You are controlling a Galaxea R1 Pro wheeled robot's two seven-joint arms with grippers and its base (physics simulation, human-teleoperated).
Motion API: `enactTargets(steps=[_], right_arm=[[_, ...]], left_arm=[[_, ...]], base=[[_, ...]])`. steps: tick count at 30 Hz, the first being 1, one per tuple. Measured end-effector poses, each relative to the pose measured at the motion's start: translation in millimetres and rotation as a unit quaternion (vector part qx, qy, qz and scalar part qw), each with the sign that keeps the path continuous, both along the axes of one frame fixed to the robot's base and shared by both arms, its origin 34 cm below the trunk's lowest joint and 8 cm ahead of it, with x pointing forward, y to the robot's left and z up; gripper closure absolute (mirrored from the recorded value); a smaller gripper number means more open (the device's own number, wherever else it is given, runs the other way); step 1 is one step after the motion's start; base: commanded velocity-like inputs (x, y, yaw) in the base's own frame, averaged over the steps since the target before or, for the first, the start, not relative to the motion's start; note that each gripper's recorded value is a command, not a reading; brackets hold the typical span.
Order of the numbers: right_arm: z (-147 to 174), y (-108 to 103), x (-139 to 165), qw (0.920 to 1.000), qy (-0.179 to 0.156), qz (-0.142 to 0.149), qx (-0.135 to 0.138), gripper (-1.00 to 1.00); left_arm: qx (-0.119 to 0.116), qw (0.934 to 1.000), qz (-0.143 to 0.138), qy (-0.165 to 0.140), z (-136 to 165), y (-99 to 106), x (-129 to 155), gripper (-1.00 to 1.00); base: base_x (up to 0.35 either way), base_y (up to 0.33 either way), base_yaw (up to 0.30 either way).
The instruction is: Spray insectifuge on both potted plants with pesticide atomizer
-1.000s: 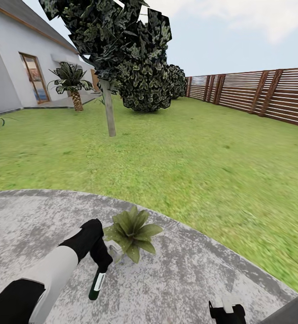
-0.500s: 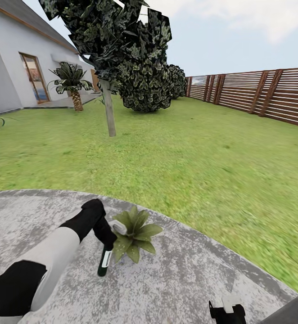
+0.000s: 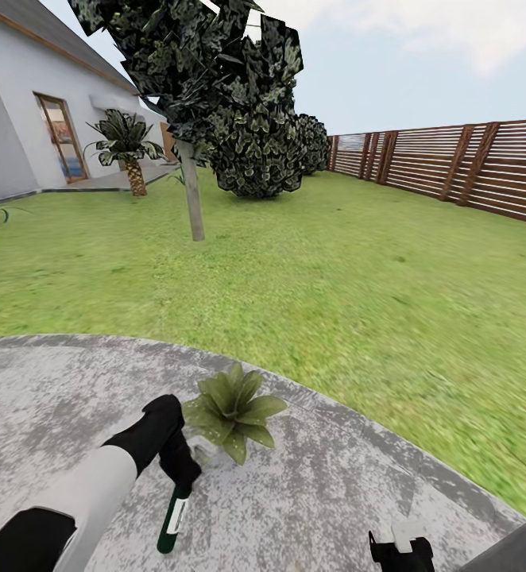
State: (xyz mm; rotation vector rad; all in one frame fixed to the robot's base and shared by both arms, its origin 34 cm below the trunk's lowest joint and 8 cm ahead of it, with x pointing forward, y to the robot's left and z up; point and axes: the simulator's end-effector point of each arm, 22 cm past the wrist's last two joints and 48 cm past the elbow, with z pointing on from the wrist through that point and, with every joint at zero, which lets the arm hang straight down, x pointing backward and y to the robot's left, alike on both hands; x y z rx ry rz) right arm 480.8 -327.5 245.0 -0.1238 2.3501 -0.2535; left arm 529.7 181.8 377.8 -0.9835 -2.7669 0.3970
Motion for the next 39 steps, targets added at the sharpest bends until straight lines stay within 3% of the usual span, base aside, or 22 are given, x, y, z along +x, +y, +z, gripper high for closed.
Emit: enactTargets(steps=[6, 13, 21, 39], right_arm=[[0, 0, 0, 1.0, 0.0, 0.0, 0.0, -1.0], [0, 0, 0, 1.0, 0.0, 0.0, 0.0, -1.0], [0, 0, 0, 1.0, 0.0, 0.001, 0.0, -1.0], [0, 0, 0, 1.0, 0.0, 0.001, 0.0, -1.0]], left_arm=[[0.021, 0.9997, 0.007, -0.007, -4, 28, 3, 1.0], [0.003, 0.9999, -0.006, -0.012, 0, -3, 5, 1.0], [0.013, 0.9999, 0.004, -0.009, -3, 16, 4, 1.0], [0.011, 0.9996, 0.007, -0.024, 0, 10, 13, 1.0]], base=[[0.0, 0.0, 0.0], [0.0, 0.0, 0.0], [0.0, 0.0, 0.0], [-0.063, 0.029, 0.0]])
